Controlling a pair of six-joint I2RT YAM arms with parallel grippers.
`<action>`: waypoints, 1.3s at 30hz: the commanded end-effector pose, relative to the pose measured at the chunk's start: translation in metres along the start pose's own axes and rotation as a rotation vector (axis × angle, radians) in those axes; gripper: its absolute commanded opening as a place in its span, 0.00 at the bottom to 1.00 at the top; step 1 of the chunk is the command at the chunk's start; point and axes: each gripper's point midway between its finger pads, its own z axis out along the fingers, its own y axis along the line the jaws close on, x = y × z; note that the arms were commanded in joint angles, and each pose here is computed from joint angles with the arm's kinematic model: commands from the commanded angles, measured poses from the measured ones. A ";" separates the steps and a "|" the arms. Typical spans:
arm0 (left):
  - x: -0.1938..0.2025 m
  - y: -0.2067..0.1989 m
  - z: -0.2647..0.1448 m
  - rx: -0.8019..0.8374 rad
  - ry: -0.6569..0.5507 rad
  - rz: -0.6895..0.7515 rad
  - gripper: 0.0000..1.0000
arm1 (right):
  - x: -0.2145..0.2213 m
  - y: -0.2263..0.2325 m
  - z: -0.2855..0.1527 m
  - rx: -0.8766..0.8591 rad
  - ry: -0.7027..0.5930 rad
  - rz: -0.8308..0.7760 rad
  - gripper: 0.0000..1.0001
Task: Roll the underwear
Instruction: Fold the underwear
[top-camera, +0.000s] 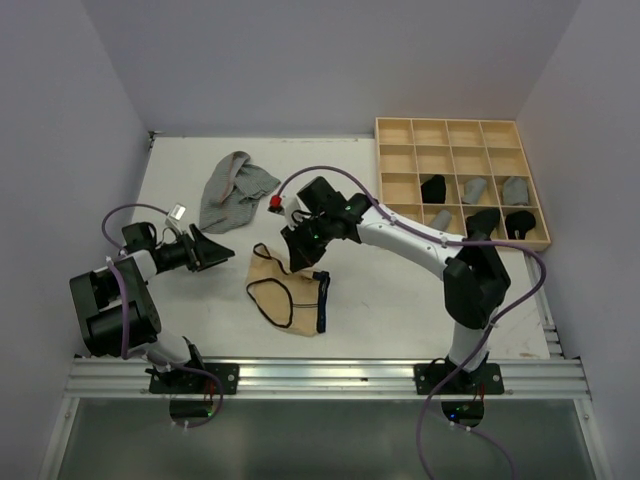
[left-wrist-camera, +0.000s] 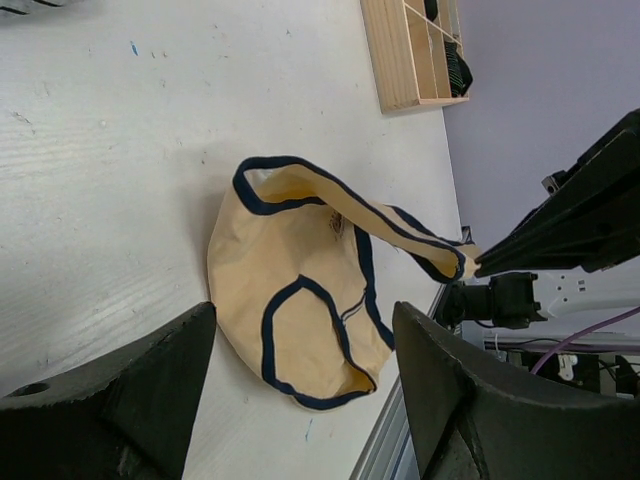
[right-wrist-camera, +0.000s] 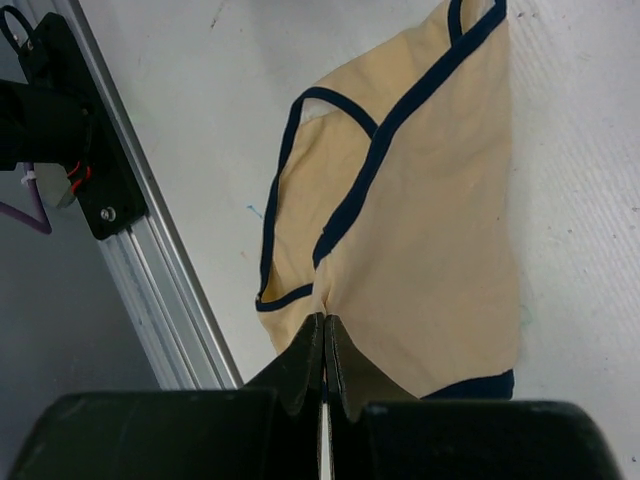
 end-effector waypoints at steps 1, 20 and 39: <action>-0.009 -0.006 -0.004 0.023 -0.014 0.039 0.75 | -0.002 0.016 -0.013 -0.007 -0.024 -0.072 0.00; -0.012 -0.002 -0.004 -0.001 -0.012 0.033 0.76 | 0.070 0.059 0.044 -0.094 0.180 -0.160 0.00; -0.015 0.002 -0.004 -0.015 -0.005 0.037 0.76 | 0.108 0.073 0.056 -0.118 0.299 -0.187 0.00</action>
